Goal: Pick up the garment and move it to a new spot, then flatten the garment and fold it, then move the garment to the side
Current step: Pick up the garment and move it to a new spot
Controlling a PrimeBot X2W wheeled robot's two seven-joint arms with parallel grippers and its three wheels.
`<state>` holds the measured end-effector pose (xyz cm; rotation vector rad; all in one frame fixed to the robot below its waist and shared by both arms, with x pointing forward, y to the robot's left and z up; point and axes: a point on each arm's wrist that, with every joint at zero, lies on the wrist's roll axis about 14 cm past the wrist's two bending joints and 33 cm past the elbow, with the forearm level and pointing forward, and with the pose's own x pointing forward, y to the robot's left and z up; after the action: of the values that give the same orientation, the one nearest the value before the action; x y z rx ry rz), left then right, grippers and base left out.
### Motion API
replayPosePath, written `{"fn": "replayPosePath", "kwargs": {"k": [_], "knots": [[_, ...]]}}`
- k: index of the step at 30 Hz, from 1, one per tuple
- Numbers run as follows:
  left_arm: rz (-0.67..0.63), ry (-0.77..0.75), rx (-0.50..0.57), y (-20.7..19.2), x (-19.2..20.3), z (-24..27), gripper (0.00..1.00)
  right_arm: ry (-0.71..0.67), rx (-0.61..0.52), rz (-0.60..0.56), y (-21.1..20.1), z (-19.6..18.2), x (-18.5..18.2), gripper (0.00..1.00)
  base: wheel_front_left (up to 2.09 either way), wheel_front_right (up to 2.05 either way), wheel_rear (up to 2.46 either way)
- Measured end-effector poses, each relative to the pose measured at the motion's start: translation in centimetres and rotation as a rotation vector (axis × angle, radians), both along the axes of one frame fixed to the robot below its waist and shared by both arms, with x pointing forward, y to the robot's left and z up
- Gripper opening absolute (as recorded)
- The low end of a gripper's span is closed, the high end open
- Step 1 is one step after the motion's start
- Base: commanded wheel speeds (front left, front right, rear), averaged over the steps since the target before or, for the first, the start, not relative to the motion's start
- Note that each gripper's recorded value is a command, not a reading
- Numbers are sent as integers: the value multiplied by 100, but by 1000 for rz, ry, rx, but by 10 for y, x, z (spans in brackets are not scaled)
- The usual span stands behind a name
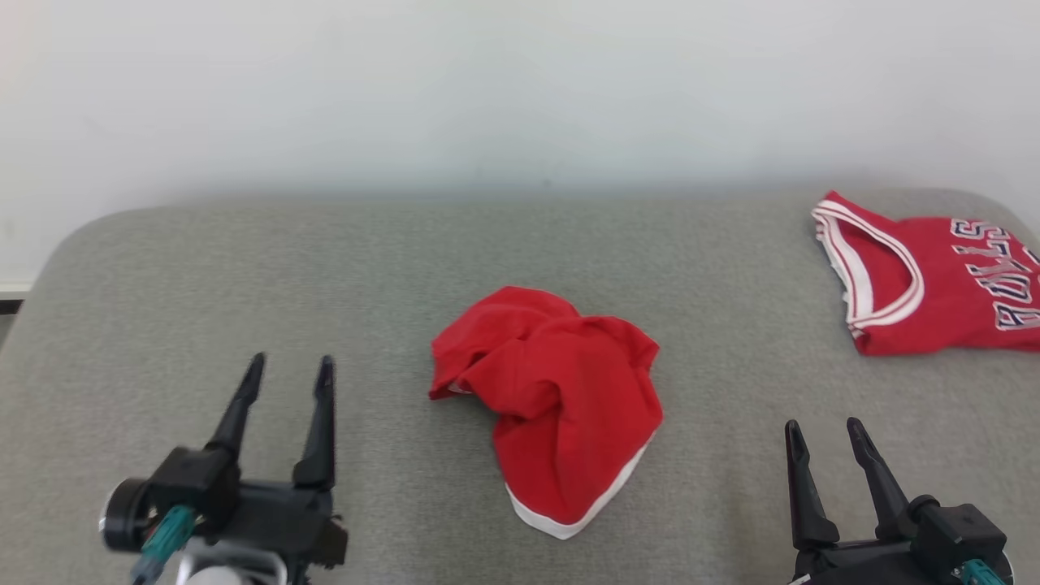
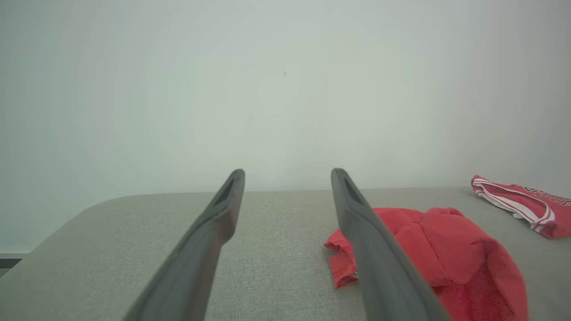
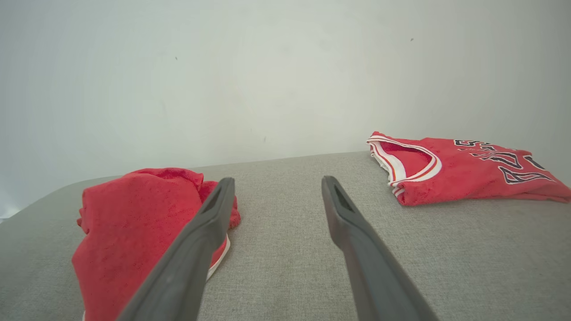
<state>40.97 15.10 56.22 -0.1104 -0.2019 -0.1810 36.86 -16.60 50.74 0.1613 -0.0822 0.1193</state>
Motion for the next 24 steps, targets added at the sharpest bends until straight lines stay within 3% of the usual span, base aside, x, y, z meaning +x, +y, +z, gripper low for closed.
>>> {"fn": "replayPosePath", "kwargs": {"k": [11, 24], "knots": [[158, -2, -1, 55, -43, -5, 100, -38, 4, 60, 20, 13, 0, 100, 0, 0, 0], [230, 43, -8, 76, -74, -25, 100, -11, 0, 19, 4, 4, -12, 100, 0, 0, 0]]}}
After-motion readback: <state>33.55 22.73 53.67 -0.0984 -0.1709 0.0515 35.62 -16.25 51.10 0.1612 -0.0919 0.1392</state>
